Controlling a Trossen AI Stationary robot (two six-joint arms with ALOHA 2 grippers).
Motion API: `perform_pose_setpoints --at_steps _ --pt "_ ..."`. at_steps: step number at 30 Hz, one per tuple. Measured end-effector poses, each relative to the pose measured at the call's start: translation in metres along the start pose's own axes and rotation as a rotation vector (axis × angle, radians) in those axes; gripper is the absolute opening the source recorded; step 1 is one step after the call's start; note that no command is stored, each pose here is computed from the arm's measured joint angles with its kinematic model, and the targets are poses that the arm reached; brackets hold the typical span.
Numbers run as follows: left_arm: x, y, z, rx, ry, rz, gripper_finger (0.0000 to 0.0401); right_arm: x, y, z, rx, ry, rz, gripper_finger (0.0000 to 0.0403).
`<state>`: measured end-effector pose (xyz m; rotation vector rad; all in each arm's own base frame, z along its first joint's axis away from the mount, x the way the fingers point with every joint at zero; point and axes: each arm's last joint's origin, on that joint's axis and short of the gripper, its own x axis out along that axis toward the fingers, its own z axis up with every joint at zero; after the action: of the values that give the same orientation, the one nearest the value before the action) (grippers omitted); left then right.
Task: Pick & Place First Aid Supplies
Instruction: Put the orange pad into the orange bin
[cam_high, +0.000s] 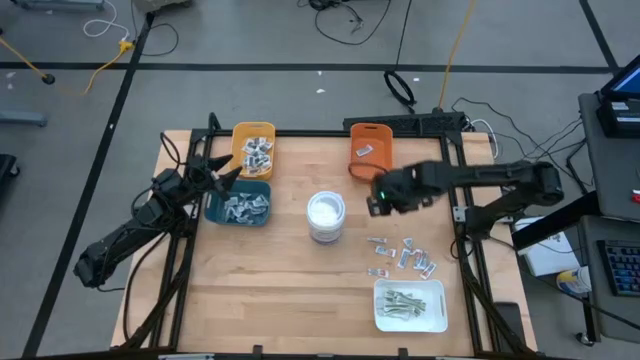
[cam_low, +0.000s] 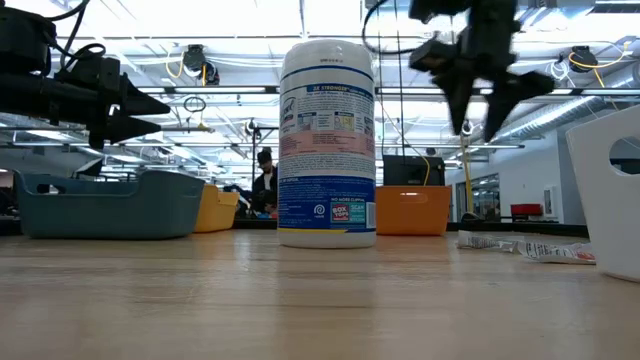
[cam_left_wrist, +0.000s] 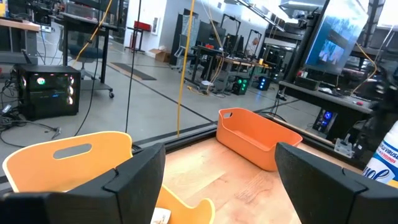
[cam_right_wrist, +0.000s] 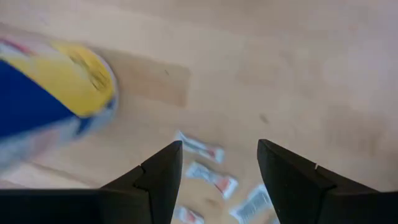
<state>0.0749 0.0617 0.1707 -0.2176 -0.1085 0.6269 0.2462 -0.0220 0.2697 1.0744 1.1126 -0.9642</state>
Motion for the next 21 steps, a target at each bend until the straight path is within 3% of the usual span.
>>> perform_pose_setpoints --at_steps 9,16,21 --pt "0.000 0.000 0.000 0.000 0.000 0.000 0.0305 0.009 -0.021 -0.069 0.053 0.010 -0.033 0.0196" --pt "0.000 0.000 0.000 0.000 0.000 0.000 0.0305 0.048 -0.042 -0.083 0.015 0.001 -0.113 0.0196" --pt "0.000 0.000 0.000 0.000 0.000 0.000 0.0306 0.080 -0.054 -0.087 0.012 0.049 -0.078 0.0196"
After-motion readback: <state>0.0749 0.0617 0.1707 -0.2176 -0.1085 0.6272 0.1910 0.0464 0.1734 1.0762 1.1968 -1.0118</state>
